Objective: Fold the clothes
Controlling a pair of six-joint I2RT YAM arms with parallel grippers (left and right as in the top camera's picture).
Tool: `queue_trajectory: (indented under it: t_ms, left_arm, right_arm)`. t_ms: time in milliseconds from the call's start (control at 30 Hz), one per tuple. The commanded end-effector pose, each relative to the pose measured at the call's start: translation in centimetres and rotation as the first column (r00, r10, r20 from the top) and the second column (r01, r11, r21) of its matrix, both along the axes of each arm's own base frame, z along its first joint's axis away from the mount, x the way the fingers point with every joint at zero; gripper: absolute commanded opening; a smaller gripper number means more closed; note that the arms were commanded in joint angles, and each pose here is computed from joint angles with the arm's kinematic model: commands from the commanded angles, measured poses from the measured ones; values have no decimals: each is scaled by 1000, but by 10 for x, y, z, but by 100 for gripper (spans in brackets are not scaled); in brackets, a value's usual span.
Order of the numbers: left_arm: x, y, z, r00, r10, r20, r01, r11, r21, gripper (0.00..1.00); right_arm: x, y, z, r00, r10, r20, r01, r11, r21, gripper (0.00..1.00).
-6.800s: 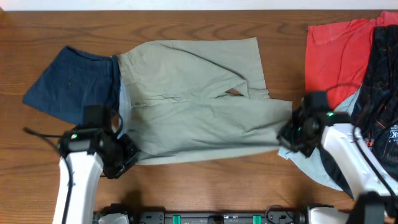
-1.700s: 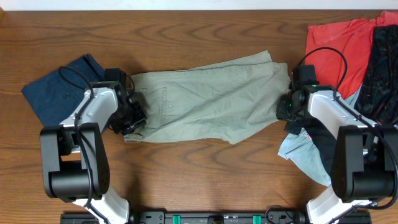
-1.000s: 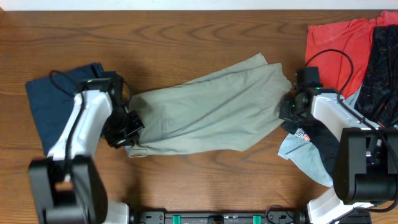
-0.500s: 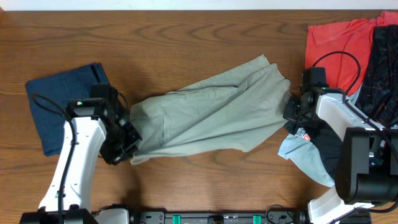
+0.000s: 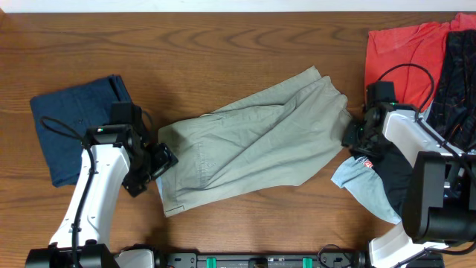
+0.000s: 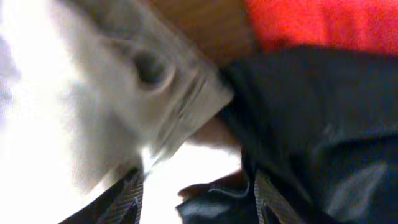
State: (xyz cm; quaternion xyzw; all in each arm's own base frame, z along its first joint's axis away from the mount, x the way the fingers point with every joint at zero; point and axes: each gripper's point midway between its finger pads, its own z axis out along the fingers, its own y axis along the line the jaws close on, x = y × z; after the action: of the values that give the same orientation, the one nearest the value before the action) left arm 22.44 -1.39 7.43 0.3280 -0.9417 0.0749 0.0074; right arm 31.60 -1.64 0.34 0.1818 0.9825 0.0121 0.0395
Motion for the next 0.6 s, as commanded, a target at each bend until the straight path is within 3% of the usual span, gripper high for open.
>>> queue_trajectory:
  t_ms: [0,233,433,500,567]
  left_arm:
    - [5,3,-6,1000,10,-4,-10,1000,12,88]
    - [0,1,-36,994,8,-110,-9,1000,-6,89]
    - [-2,-8,-68,981,-24,-194,11,998,-66,89]
    - [-4,-10,-76,974,-26,-224,9,997,-79,86]
    - [-5,-17,-83,969,-45,-243,17,993,-115,76]
  right_arm:
    - [31,16,38,992,64,110,-73,994,85,57]
    - [54,42,95,954,141,266,-189,968,165,58]
    - [50,72,103,917,258,305,-330,919,215,57]
    - [47,80,102,910,287,300,-357,909,214,56]
    - [46,90,101,902,311,300,-381,899,214,54]
